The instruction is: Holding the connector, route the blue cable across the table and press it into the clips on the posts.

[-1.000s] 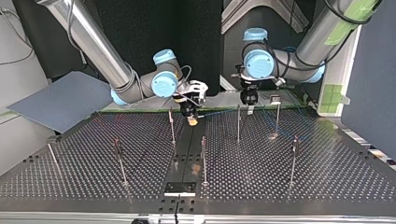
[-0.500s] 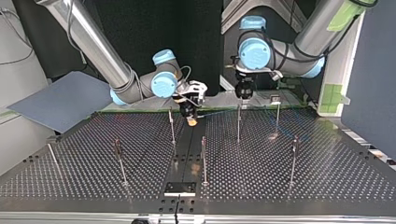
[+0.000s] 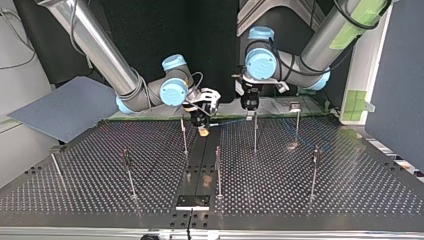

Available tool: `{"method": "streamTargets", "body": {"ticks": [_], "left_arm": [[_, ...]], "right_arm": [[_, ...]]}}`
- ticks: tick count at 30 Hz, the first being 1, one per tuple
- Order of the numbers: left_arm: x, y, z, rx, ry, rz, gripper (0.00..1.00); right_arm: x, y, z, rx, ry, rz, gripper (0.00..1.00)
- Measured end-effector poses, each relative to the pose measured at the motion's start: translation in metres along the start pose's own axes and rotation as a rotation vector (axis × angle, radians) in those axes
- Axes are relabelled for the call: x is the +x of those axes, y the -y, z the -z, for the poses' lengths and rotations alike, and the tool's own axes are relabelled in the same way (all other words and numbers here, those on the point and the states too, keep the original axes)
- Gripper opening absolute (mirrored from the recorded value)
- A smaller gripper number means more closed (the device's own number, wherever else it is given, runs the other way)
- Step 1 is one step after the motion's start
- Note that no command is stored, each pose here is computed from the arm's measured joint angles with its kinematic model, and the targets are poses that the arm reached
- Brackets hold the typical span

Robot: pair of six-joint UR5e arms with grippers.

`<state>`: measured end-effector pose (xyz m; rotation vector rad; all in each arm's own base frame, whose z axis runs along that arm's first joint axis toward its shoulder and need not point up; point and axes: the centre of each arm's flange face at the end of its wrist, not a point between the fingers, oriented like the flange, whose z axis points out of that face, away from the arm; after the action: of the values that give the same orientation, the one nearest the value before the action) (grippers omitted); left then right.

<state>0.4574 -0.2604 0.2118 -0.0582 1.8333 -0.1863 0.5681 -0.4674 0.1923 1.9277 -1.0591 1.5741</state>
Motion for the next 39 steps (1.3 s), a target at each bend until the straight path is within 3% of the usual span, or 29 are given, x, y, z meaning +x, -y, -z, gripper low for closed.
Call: {"method": "streamTargets", "body": {"ticks": [7, 17, 23, 30, 39], "left_arm": [[0.02, 0.008, -0.014, 0.022, -0.028, 0.012, 1.0], [0.006, 0.015, -0.029, 0.006, 0.021, 0.033, 1.0], [0.011, 0.023, -0.044, 0.011, 0.011, 0.027, 1.0], [0.017, 0.025, -0.068, -0.009, 0.03, 0.049, 1.0], [0.035, 0.026, -0.077, -0.013, 0.005, 0.045, 1.0]], "right_arm": [[0.001, -0.001, 0.0, -0.002, -0.002, -0.001, 0.0], [0.001, -0.003, -0.001, -0.005, -0.001, -0.001, 0.0], [0.001, -0.005, -0.001, -0.007, -0.001, -0.003, 0.0], [0.002, -0.008, -0.001, -0.011, -0.002, -0.004, 0.0], [0.002, -0.011, -0.002, -0.015, -0.002, -0.007, 0.0]]}}
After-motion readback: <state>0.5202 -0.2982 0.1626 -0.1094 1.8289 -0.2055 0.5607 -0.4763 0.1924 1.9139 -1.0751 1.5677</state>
